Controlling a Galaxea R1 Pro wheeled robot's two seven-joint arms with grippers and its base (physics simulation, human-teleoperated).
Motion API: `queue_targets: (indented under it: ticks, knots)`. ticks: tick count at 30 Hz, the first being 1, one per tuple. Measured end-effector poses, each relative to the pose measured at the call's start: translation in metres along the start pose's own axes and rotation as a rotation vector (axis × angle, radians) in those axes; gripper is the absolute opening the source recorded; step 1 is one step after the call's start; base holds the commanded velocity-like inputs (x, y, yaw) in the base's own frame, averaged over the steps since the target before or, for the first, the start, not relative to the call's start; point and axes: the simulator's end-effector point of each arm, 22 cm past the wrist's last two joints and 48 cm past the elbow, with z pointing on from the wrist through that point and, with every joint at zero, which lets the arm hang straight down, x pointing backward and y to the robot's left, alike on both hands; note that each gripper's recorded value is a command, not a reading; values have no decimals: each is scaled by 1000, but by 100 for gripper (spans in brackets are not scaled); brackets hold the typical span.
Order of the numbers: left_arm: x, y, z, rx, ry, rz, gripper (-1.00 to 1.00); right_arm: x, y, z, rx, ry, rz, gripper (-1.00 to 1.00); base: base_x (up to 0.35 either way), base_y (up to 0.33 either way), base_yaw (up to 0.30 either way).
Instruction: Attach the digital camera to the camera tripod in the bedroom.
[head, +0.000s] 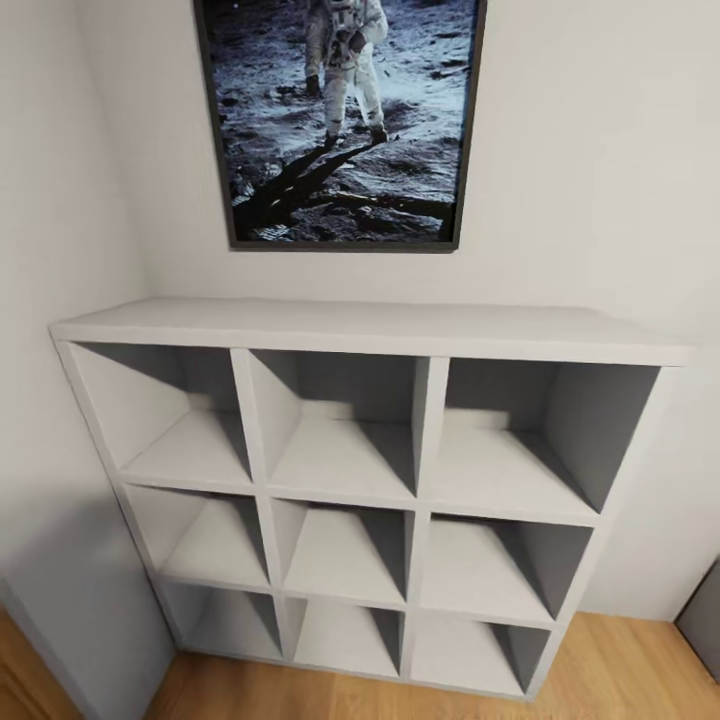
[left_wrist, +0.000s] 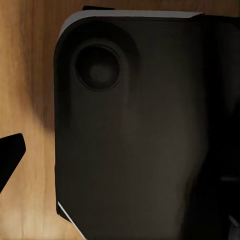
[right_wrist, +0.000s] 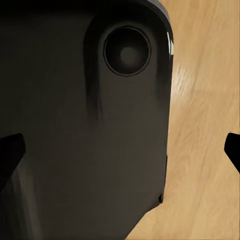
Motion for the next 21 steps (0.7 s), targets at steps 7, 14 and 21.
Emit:
queue_targets:
  ticks: [7,14,21]
  knots:
    - [0,2,0,-4,-1,-31,100,0,0,0,0,0,2,100,0,0,-285]
    - [0,6,0,-8,-1,-32,100,0,0,0,0,0,3,100,0,0,-285]
    - [-1,6,0,-10,-1,-30,100,0,0,0,0,0,2,100,0,0,-285]
